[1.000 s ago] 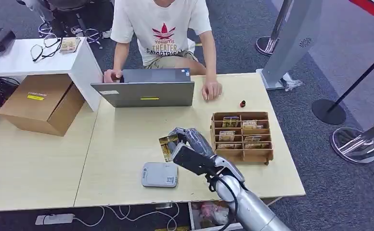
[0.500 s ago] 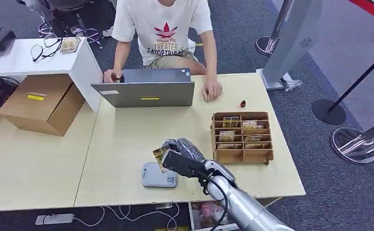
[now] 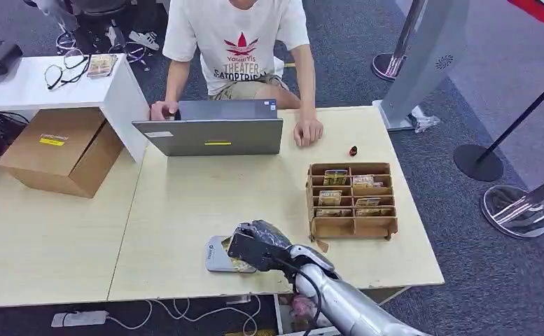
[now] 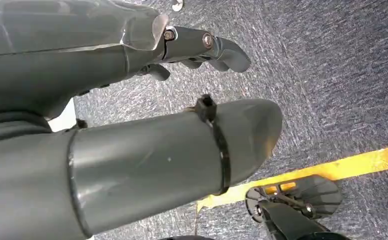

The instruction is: Pass the card to the sensor for recognition and then transmit it.

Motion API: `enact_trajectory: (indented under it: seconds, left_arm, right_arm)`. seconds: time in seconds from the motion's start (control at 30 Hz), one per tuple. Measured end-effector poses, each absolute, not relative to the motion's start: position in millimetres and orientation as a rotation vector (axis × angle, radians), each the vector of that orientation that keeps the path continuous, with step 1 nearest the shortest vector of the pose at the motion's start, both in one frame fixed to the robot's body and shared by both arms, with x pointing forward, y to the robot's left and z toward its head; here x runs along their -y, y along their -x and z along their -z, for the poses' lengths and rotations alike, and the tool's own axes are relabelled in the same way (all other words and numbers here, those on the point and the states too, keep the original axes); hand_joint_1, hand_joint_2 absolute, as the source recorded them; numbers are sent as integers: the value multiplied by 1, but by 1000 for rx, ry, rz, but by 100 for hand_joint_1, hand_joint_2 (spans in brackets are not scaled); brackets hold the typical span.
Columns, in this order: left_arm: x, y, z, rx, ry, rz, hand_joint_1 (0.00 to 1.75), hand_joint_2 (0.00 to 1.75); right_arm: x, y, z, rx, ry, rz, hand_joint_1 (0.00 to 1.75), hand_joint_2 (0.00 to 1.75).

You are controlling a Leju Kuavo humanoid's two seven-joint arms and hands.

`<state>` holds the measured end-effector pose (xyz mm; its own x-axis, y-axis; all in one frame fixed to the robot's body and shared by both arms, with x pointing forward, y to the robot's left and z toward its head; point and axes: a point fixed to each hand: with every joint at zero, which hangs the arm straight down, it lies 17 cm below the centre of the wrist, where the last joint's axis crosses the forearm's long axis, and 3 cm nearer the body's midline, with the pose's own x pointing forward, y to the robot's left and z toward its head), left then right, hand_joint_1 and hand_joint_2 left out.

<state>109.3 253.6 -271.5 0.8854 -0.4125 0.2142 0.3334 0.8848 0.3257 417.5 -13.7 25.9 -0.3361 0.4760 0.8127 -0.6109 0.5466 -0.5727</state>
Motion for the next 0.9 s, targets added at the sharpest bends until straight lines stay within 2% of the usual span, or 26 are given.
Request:
enact_trajectory:
  seconds: [0.9]
  left_arm:
    - [-254,-108,272,282,-286,389,0,0]
  right_arm:
    - [22,-427,-1,1446,-115,-1151,175,175]
